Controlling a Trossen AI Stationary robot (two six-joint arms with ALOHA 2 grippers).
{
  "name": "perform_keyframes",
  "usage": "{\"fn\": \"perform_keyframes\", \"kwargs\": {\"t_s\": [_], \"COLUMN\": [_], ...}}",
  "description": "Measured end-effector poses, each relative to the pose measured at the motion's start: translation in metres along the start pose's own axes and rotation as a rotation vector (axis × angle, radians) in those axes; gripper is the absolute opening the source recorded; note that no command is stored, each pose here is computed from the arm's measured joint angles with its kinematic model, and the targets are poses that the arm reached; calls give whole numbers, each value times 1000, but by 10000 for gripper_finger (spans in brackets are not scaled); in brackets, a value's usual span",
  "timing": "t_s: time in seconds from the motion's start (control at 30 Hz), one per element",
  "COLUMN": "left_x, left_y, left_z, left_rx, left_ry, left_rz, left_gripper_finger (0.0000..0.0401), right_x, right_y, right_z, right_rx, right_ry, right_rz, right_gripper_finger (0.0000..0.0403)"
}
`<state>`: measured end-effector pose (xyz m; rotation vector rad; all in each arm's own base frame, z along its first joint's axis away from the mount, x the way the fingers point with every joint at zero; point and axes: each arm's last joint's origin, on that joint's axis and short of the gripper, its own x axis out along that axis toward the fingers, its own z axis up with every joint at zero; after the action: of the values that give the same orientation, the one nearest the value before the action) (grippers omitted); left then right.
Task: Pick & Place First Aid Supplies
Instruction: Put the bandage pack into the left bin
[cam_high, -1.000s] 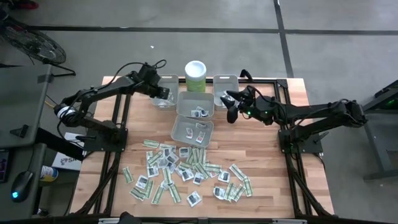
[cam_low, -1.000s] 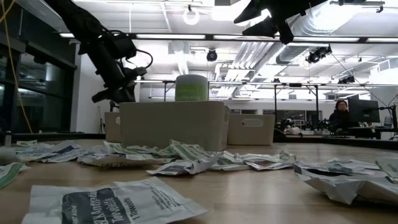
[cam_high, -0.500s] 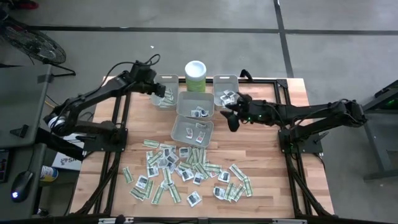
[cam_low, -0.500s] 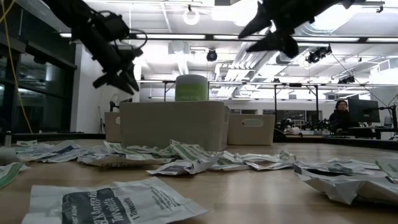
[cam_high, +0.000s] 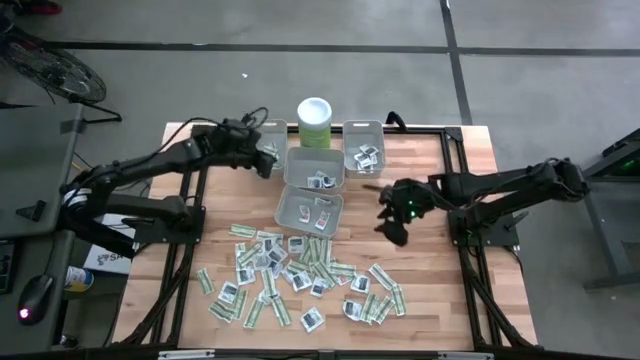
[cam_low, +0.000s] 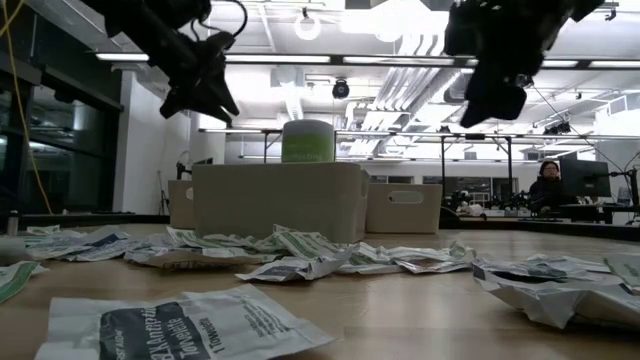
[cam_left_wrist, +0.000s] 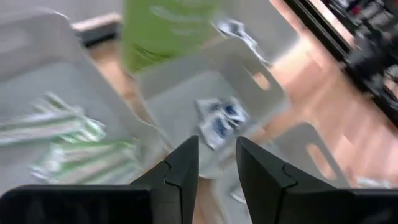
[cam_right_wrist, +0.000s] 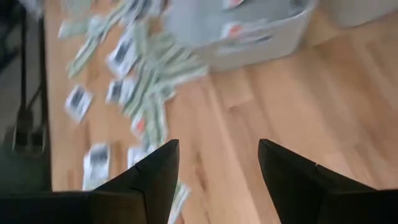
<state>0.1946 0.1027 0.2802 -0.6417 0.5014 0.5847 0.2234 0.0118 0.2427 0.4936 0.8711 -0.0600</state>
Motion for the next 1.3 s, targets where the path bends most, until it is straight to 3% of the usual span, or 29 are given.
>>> {"fn": "perform_keyframes", "kwargs": {"t_s": [0.27,0.47,0.83,0.97,1.3], "left_x": [-2,-9,-20,-25,-28], "left_y": [-40,-65,-91,-98,-103], "left_z": [-25,-42,-67,-75,-81], "left_rx": [53,107,166,187,209], "left_ry": [41,36,84,92,89], "left_rz": [-81,-125,-220,-240,-247], "left_gripper_finger": [106,106,106,106,106], "right_x": [3,21,86,98,118], "right_y": [26,41,52,50,46], "right_z": [-21,-33,-61,-66,-73], "right_rx": [-386,-563,-721,-773,-776], "right_ry": [88,154,325,342,378], "right_rz": [86,97,58,-4,-38], "right_gripper_finger": [213,213,213,213,212]}}
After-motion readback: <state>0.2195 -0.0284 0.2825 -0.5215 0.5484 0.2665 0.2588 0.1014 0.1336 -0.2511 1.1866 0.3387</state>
